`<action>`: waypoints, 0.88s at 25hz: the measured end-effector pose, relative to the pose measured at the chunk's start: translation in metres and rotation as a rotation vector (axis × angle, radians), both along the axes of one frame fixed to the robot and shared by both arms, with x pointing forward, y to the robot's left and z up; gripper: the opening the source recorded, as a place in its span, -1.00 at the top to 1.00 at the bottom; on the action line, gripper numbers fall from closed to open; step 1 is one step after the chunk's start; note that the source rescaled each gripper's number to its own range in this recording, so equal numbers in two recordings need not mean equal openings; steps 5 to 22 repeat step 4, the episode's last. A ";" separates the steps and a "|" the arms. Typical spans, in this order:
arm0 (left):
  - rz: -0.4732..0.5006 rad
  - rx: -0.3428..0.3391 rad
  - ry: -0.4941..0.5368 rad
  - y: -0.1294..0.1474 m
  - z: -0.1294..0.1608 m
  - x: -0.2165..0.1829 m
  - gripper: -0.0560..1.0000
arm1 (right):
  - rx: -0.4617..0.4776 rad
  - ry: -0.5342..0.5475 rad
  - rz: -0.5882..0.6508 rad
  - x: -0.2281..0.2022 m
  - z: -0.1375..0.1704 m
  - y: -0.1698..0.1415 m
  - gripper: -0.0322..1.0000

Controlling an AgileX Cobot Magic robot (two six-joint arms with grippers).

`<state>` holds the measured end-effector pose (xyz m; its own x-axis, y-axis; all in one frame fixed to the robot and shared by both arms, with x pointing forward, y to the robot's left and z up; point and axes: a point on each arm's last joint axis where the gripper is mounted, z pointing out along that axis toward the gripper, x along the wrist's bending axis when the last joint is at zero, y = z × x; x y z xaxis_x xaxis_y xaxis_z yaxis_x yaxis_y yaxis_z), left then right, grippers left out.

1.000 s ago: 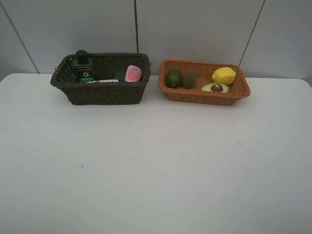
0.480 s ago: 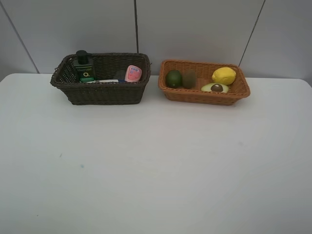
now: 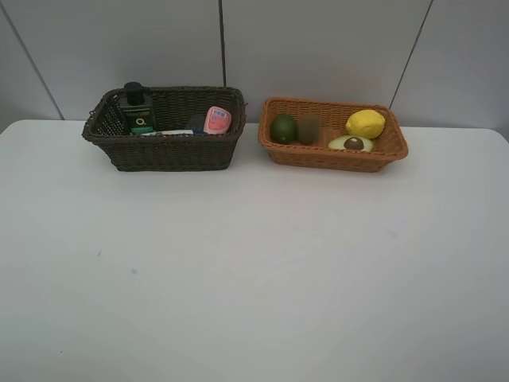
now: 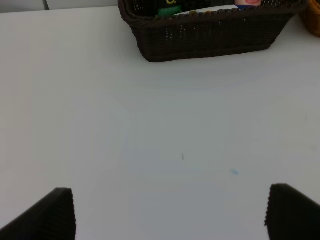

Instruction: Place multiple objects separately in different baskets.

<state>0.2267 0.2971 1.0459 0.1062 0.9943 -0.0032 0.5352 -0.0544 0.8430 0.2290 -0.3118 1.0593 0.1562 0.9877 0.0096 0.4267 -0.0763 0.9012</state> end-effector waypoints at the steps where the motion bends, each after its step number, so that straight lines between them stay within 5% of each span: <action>1: 0.000 0.000 0.000 0.000 0.000 0.000 -0.99 | 0.000 0.000 0.000 0.000 0.000 0.000 -0.96; 22: 0.000 0.000 0.000 0.000 0.000 0.000 -0.99 | 0.000 0.000 0.000 0.000 0.000 0.000 -0.96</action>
